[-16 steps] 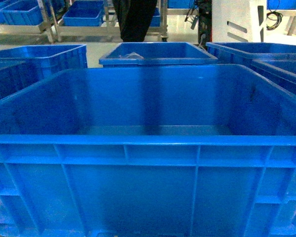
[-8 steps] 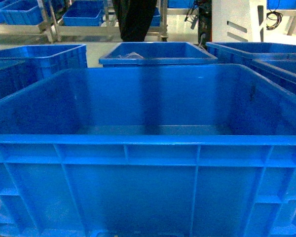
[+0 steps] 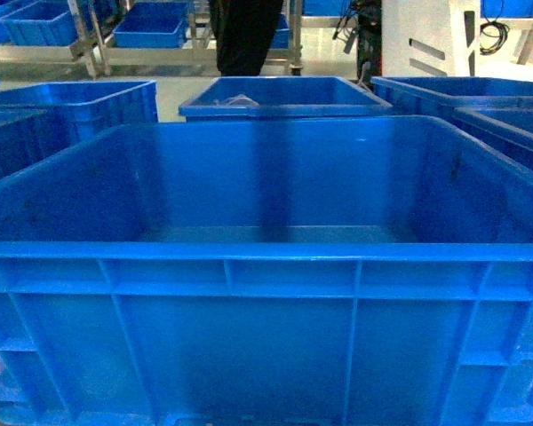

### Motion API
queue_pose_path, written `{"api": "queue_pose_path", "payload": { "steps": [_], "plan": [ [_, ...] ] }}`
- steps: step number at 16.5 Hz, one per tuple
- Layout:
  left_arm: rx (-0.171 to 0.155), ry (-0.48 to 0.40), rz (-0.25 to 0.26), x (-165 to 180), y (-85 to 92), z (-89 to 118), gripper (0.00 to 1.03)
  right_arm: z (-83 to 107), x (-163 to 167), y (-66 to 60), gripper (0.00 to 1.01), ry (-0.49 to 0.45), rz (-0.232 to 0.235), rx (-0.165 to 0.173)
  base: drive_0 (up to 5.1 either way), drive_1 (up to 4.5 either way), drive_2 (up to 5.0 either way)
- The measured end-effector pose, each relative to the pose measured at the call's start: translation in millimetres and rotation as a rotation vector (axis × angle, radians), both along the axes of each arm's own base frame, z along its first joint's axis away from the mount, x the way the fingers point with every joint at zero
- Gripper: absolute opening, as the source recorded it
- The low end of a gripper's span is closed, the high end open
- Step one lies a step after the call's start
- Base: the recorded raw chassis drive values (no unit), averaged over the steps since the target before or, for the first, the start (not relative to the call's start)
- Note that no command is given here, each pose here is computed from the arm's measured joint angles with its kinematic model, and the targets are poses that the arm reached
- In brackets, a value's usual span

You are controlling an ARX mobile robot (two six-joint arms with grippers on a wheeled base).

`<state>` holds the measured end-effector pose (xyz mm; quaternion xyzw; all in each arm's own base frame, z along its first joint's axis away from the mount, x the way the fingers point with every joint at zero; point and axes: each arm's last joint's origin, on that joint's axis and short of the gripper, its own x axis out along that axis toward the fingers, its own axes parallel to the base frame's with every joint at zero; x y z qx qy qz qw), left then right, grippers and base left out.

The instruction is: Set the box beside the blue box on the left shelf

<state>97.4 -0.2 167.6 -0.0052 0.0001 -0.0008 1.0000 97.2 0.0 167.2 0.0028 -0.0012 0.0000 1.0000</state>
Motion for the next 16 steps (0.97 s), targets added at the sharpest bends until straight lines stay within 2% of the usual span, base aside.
{"api": "queue_pose_path", "payload": {
  "steps": [6, 16],
  "plan": [
    [0.0, 0.0, 0.0, 0.0, 0.0, 0.0, 0.97, 0.0, 0.0, 0.0, 0.98, 0.0, 0.0, 0.0, 0.0, 0.0, 0.0],
    [0.001, 0.0, 0.0, 0.0, 0.0, 0.0, 0.98, 0.0, 0.0, 0.0, 0.98, 0.0, 0.0, 0.0, 0.0, 0.0, 0.0]
  ]
}}
